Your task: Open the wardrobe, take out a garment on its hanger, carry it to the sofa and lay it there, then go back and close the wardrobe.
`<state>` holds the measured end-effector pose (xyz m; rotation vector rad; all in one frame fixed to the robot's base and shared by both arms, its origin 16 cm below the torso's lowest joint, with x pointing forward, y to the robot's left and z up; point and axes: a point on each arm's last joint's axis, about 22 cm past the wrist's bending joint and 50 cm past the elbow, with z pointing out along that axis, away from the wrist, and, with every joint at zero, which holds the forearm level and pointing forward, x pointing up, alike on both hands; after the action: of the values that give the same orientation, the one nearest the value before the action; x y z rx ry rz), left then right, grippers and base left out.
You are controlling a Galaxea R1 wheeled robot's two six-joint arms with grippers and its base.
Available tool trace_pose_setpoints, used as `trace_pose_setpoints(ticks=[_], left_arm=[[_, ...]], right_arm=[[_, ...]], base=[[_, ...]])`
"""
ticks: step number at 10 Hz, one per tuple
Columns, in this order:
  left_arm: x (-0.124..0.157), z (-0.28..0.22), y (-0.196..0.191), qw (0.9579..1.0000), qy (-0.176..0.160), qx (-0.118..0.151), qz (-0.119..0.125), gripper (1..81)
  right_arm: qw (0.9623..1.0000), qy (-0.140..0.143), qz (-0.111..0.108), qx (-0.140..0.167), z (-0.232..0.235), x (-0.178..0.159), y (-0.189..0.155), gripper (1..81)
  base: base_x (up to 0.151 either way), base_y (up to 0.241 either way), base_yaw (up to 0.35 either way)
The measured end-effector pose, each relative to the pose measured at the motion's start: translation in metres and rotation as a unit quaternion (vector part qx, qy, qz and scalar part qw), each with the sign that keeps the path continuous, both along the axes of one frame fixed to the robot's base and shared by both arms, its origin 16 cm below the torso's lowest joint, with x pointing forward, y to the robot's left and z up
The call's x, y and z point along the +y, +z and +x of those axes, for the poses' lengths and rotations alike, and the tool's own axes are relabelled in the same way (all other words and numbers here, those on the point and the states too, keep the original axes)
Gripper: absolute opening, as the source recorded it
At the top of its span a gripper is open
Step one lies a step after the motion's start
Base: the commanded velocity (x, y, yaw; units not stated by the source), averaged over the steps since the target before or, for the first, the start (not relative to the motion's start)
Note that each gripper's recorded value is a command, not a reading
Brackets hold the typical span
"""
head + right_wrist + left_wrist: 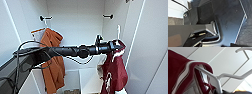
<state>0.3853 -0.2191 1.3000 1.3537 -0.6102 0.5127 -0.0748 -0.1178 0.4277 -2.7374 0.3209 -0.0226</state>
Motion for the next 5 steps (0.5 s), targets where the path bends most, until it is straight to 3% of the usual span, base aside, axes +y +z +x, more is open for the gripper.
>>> trace_pose_setpoints(ticks=[5], left_arm=[[0.004,-0.017,-0.01,0.9998,-0.018,0.003,-0.005,1.0]], right_arm=[[1.0,0.0,0.0,0.0,0.001,0.0,0.0,81.1]], base=[[-0.129,0.0,0.0]])
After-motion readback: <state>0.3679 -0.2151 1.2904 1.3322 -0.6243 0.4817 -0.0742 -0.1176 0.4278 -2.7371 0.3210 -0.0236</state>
